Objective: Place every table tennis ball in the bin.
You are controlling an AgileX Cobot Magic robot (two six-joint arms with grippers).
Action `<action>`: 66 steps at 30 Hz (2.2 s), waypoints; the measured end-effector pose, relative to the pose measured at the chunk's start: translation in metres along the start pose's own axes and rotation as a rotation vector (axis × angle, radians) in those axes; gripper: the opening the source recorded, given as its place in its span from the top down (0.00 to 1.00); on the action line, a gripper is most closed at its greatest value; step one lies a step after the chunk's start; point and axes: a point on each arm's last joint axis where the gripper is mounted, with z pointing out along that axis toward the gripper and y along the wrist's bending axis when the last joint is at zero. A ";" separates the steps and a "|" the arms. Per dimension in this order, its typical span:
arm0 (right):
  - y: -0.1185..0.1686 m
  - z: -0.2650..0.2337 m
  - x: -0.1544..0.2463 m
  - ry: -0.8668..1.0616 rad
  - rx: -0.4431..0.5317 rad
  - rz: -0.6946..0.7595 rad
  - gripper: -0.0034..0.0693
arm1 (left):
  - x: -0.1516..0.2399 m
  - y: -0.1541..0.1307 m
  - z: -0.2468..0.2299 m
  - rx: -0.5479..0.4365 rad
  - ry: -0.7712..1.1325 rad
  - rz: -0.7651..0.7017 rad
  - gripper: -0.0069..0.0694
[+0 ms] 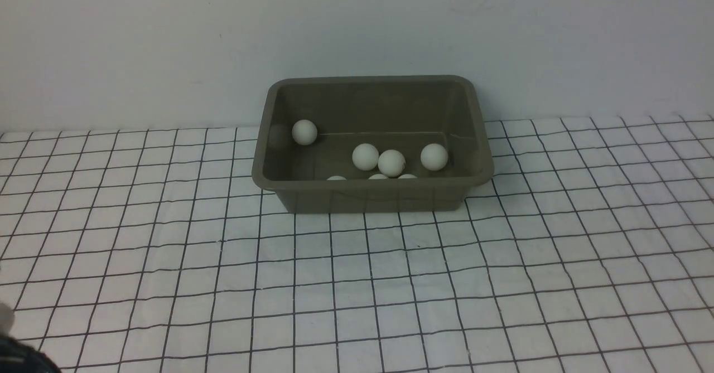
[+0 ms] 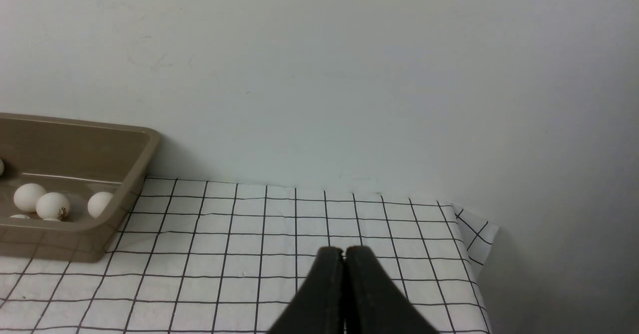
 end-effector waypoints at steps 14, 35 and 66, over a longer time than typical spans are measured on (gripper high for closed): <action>0.000 0.000 0.000 0.000 0.001 -0.001 0.98 | 0.014 0.000 -0.017 -0.074 -0.194 0.000 0.92; 0.000 0.000 0.000 0.000 0.001 0.011 0.98 | 0.029 -0.008 -0.015 0.010 -0.024 -0.012 0.92; 0.000 0.000 0.000 0.000 0.000 0.011 0.98 | 0.050 -0.016 -0.017 0.080 0.220 -0.227 0.92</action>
